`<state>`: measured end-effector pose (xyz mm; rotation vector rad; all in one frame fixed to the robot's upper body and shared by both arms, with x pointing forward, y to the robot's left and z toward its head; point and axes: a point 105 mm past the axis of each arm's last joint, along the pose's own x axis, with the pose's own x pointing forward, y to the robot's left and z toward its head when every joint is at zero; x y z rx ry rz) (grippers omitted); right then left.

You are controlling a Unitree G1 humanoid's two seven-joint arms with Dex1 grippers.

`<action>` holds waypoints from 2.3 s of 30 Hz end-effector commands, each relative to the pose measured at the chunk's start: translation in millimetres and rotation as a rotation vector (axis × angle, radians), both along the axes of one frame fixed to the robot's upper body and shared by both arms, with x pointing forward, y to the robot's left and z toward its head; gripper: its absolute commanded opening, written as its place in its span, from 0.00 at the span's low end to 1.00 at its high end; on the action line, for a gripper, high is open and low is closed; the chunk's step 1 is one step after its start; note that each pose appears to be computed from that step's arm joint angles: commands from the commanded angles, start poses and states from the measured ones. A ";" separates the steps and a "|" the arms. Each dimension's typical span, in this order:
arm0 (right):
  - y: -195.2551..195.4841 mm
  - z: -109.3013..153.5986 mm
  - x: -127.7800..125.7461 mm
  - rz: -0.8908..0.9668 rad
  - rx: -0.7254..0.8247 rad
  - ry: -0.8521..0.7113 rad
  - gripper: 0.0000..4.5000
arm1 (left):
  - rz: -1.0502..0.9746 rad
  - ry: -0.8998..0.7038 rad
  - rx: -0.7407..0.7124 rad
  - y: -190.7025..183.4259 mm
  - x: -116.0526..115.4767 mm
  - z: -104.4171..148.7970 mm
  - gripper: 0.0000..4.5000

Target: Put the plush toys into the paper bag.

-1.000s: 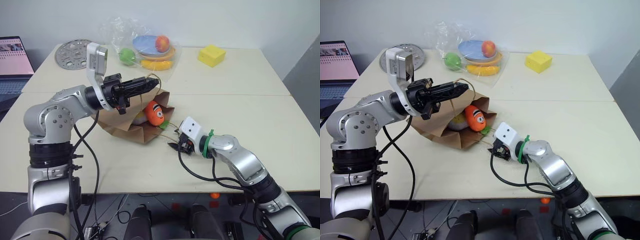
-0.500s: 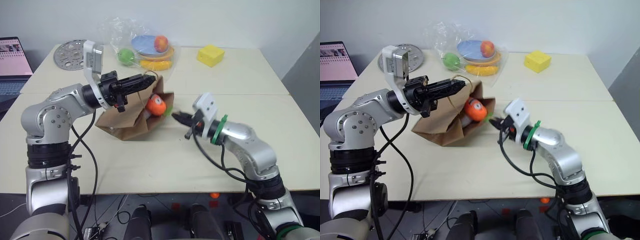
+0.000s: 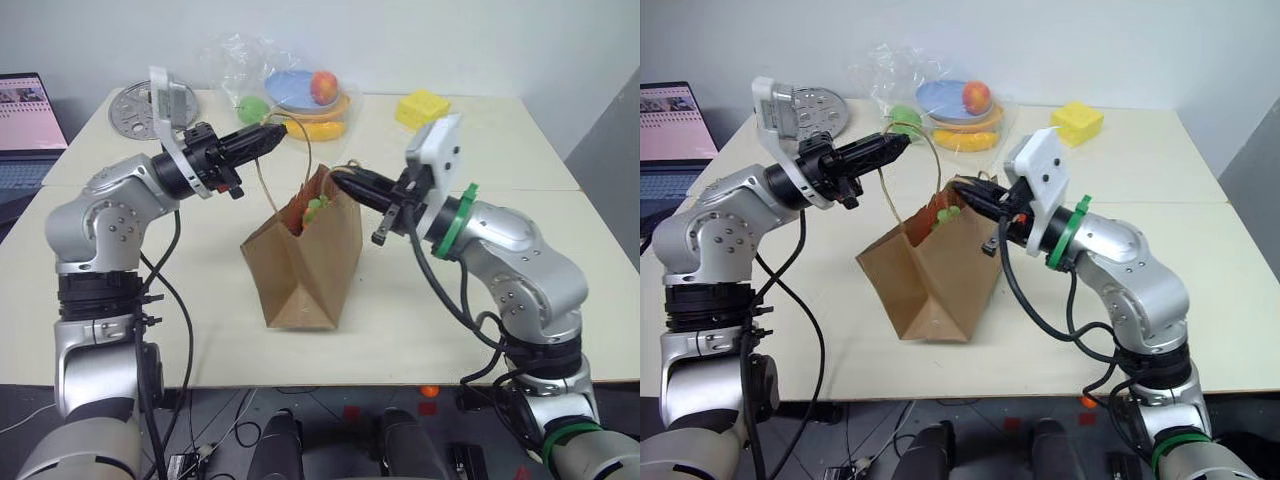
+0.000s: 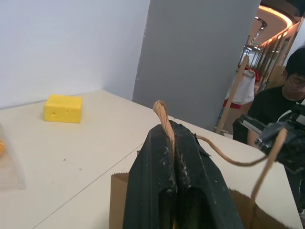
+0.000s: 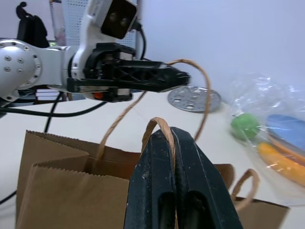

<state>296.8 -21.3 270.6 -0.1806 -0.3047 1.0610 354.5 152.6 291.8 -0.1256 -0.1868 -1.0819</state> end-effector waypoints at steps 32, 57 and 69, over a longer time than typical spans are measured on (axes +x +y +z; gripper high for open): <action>43.5 -16.3 10.3 0.112 -0.156 0.020 0.45 | 0.005 0.020 0.238 36.8 -42.0 -13.1 0.42; -30.4 13.2 -29.3 0.373 -0.389 -0.022 1.00 | 0.392 0.091 0.313 39.8 -131.8 -106.0 1.00; -27.7 27.3 -28.0 0.274 -0.370 -0.034 1.00 | 0.517 -0.063 0.223 19.3 -100.8 -117.7 1.00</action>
